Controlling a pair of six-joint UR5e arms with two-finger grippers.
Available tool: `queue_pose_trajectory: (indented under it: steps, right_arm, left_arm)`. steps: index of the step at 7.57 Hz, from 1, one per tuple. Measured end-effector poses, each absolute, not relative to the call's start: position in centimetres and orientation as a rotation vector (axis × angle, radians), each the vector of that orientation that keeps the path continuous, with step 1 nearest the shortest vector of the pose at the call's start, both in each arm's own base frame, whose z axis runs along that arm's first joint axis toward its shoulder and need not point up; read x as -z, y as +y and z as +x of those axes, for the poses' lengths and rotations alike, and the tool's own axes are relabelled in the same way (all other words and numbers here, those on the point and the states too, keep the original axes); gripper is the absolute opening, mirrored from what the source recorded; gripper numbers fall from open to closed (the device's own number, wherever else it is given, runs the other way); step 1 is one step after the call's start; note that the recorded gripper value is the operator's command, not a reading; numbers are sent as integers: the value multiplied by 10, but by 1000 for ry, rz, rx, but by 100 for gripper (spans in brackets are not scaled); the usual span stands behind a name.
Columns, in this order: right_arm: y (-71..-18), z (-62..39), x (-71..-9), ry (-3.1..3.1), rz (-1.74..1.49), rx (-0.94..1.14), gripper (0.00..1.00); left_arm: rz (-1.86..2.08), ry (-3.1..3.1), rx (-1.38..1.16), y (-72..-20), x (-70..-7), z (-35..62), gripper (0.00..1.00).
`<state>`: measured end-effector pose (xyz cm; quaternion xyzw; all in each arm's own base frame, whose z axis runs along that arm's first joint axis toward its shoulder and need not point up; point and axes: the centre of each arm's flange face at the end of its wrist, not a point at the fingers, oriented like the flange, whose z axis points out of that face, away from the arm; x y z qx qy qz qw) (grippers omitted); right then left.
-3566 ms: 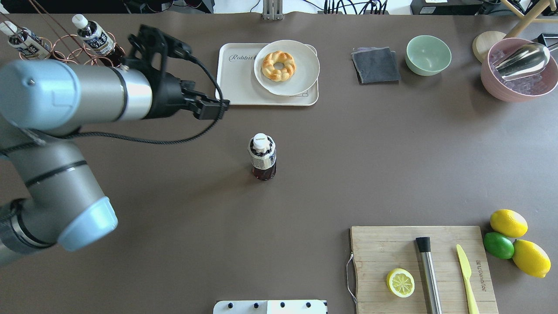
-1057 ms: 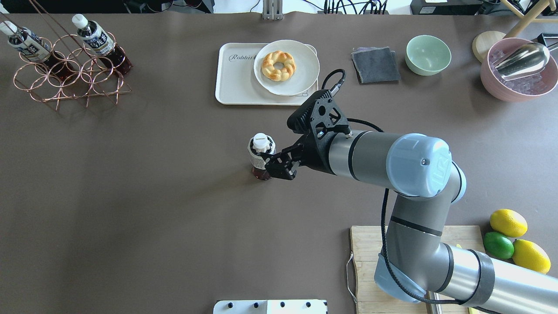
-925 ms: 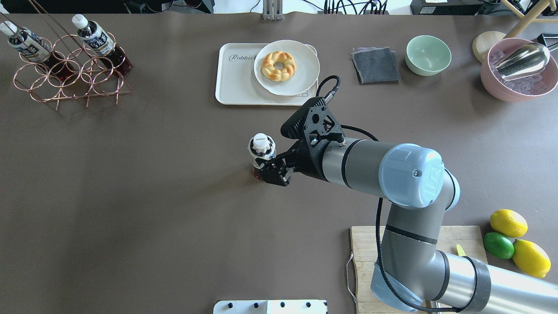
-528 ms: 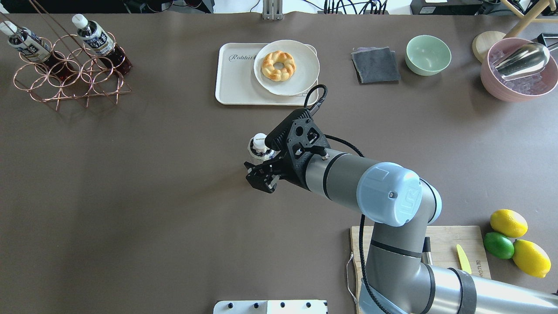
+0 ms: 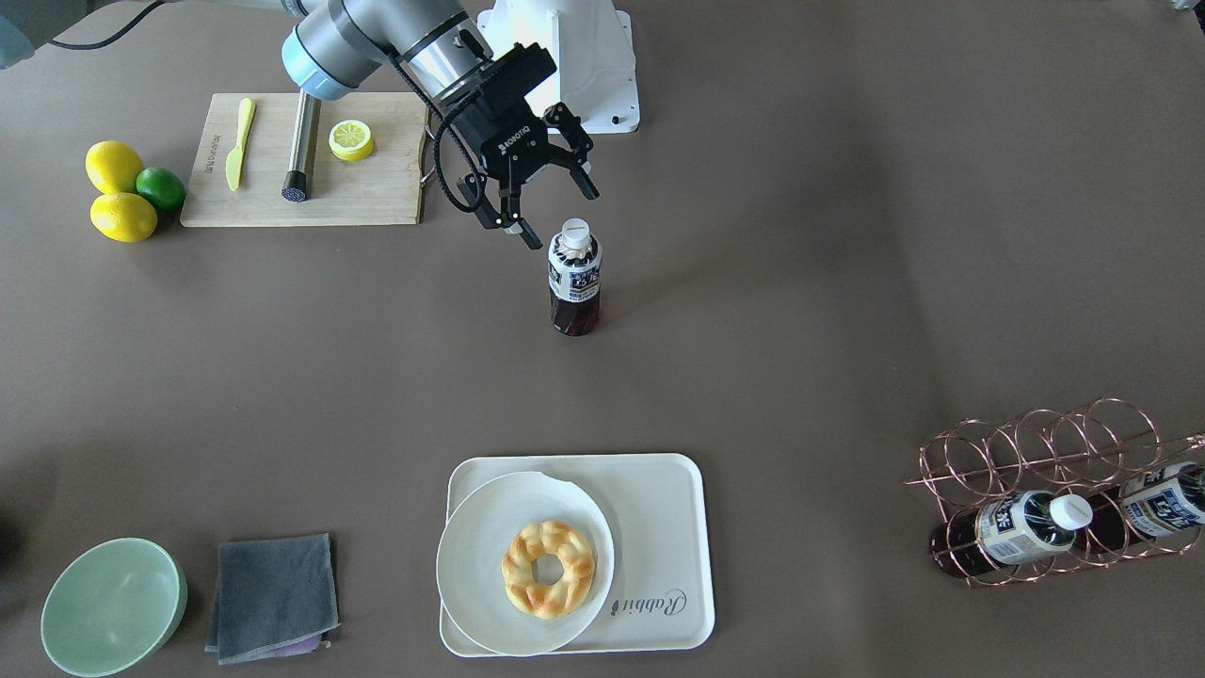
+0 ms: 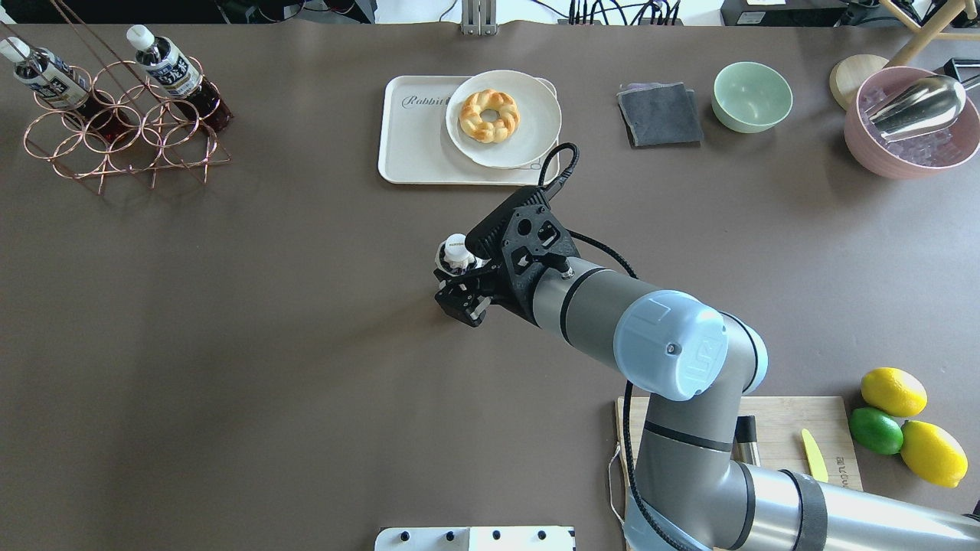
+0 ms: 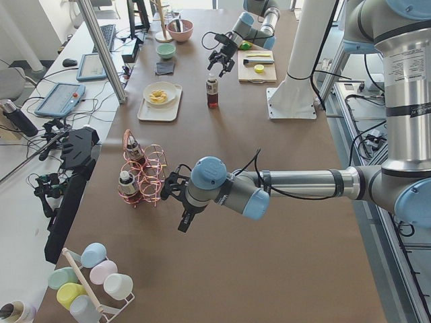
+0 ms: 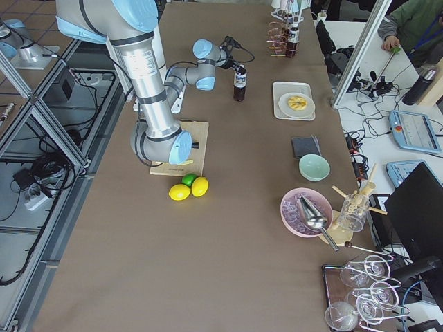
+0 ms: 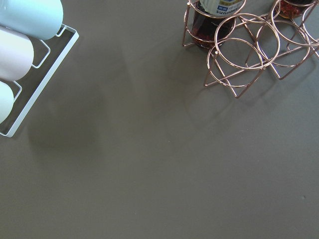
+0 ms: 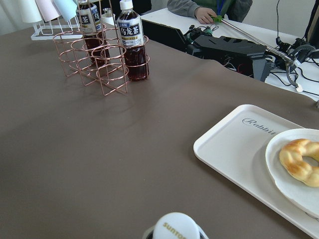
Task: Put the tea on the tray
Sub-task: 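Lower the right gripper and close it on the bottle's white cap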
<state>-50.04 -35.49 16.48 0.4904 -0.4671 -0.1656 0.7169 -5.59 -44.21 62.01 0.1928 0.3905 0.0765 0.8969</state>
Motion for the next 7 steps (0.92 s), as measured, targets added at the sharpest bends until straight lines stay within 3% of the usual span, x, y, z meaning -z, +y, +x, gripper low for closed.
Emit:
queue_pose_trajectory:
  steps: [4,6,7]
  right_arm:
    - [-355,-515,-159,-1017,1098,345,84]
    - [-356,-519,-159,-1013,1098,345,68]
    - [-356,-520,-160,-1011,1097,346,48]
  left_arm:
    - [404,809,-161,-444,-618,-56,99]
    - [406,808,-161,-445,-617,-56,99]
    - [406,808,-161,-445,-617,-56,99]
